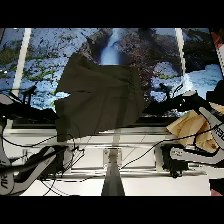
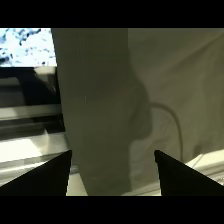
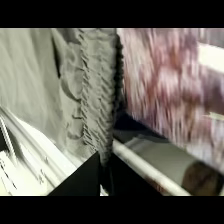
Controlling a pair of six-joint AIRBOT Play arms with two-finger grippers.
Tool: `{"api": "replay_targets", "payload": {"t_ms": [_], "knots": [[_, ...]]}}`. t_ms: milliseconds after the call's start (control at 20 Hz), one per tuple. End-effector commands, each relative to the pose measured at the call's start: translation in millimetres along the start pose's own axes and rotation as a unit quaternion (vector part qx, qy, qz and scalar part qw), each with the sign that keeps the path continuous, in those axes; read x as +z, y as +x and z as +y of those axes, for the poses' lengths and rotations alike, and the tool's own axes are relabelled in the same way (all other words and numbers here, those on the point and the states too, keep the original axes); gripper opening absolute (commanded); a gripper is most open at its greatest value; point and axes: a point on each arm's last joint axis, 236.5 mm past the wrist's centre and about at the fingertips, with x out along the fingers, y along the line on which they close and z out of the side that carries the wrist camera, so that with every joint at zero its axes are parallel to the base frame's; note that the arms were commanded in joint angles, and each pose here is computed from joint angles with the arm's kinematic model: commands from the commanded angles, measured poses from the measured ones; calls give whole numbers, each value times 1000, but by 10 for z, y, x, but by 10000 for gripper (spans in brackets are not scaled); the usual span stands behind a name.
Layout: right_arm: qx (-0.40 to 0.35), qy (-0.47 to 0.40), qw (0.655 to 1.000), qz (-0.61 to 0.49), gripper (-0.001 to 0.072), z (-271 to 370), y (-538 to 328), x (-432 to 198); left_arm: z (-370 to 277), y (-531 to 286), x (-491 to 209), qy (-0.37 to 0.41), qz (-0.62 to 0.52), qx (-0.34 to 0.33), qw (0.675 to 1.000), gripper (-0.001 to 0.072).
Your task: Fold the clothes and pants, and hang the long-sleeved shirts on hangers.
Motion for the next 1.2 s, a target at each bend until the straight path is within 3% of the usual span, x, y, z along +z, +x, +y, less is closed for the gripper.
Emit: {"api": "replay_targets", "payload": {"t_ms": [0, 400, 750, 1150], "knots": [[4, -3, 998, -70, 25, 79, -65, 311, 64, 162, -100, -5, 21, 0, 1000, 624], [-69, -12, 967, -245, 24, -29, -489, 1022, 37, 207, -99, -25, 18, -8, 1000, 623], [-103, -67, 961, -247, 24, 156, -204, 1106, -359, 539, -446, -44, 71, -90, 992, 619], [-94, -119, 954, -259, 24, 532, -246, 1314, -532, 861, -542, 33, 132, -69, 988, 619]]}}
